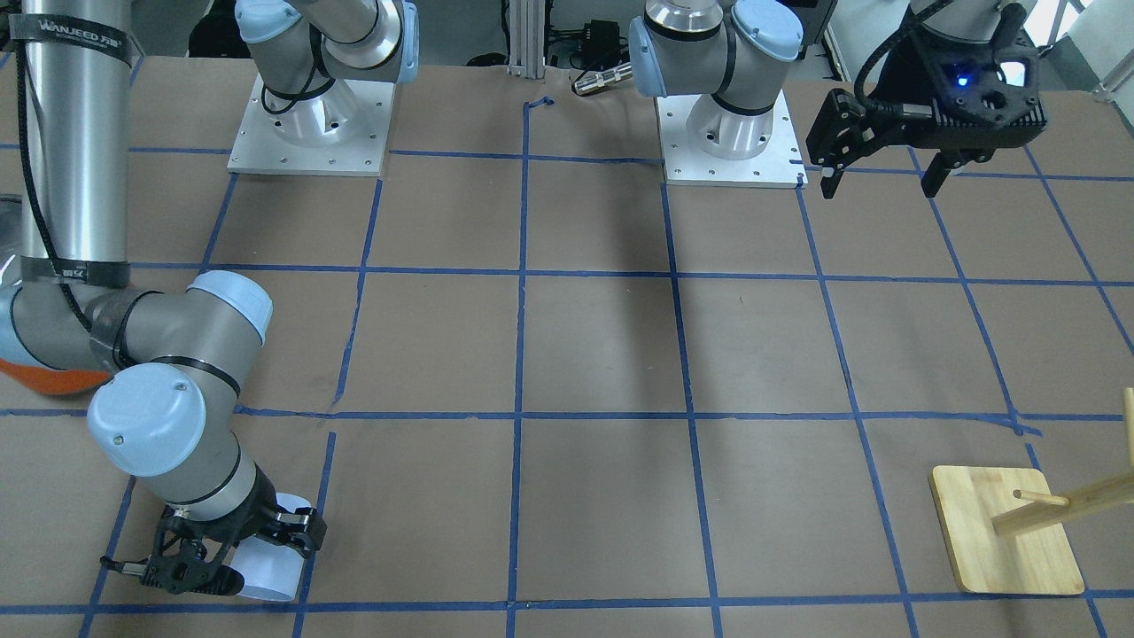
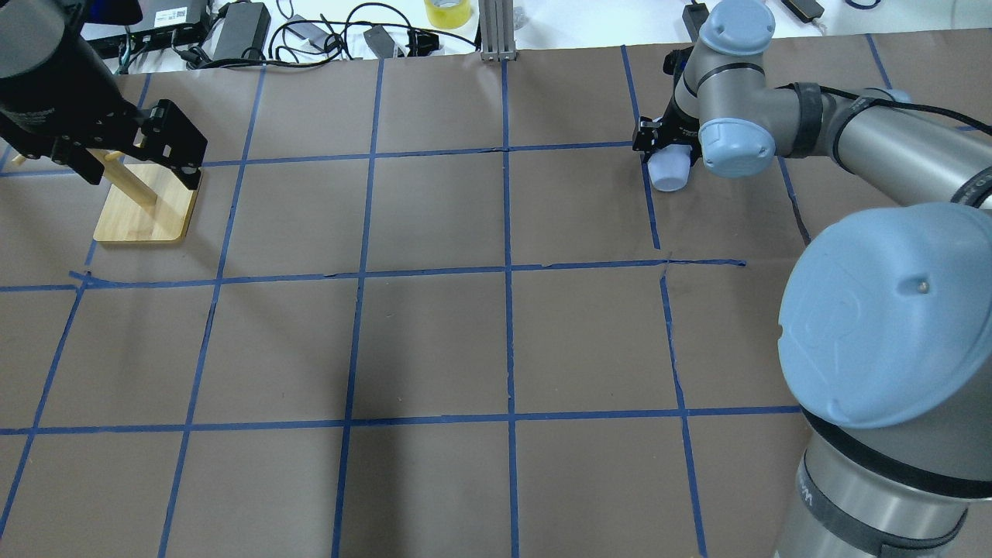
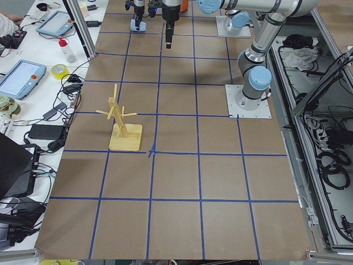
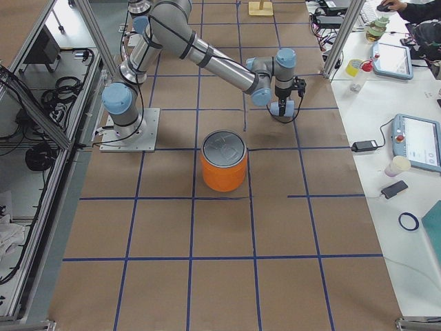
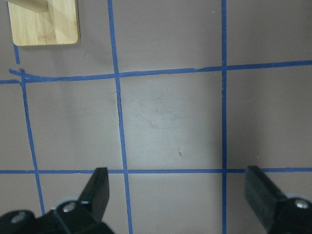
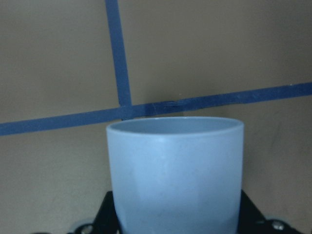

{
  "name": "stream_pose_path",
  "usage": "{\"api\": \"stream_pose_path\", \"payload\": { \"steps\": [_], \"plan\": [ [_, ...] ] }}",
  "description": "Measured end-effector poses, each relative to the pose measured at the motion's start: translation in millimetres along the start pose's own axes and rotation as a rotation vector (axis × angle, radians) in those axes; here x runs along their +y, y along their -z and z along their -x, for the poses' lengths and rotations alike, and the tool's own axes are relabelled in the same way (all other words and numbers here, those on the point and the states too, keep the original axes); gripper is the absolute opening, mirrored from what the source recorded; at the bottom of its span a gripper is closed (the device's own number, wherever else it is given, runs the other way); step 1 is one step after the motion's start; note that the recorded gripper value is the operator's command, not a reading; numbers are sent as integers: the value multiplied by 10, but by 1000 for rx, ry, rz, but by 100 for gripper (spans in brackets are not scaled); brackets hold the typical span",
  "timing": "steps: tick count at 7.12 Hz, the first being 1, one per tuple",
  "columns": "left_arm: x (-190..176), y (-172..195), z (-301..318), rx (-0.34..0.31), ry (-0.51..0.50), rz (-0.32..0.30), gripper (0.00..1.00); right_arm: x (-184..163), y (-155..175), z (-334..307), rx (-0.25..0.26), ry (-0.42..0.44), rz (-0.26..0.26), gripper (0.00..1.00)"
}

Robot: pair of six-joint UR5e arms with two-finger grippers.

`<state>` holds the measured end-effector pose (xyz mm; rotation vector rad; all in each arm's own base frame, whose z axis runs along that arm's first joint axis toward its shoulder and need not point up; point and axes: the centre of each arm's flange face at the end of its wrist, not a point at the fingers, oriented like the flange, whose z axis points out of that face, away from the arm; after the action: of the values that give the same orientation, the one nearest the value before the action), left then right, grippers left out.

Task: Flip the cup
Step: 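Carry the cup with the right gripper toward the table center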

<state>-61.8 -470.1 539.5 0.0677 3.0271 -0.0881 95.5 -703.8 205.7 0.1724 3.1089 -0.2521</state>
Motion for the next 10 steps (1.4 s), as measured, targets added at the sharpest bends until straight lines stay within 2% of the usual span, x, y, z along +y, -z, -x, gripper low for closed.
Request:
{"api": "stream_pose_path", "payload": {
  "steps": [2, 3, 4, 6, 7, 9, 10],
  "plan": [
    [0, 0, -1, 0, 0, 0, 100, 62, 261, 261, -8, 97, -10, 45],
    [0, 1, 0, 0, 0, 0, 100, 119, 421, 541, -17, 176, -26, 46],
    [0, 9, 2, 0, -1, -2, 100, 179, 596, 960, -29, 314, -56, 46],
    [7, 25, 18, -2, 0, -5, 100, 399, 890, 1820, -61, 653, -108, 45],
    [10, 31, 29, -2, 1, -6, 100, 628, 976, 2278, -56, 858, -126, 45],
    [17, 40, 34, -2, 2, -8, 100, 1096, 957, 2946, 41, 1272, -133, 48],
    [18, 43, 36, -2, 2, -9, 100, 1257, 898, 3169, 75, 1466, -157, 48]
  ]
}}
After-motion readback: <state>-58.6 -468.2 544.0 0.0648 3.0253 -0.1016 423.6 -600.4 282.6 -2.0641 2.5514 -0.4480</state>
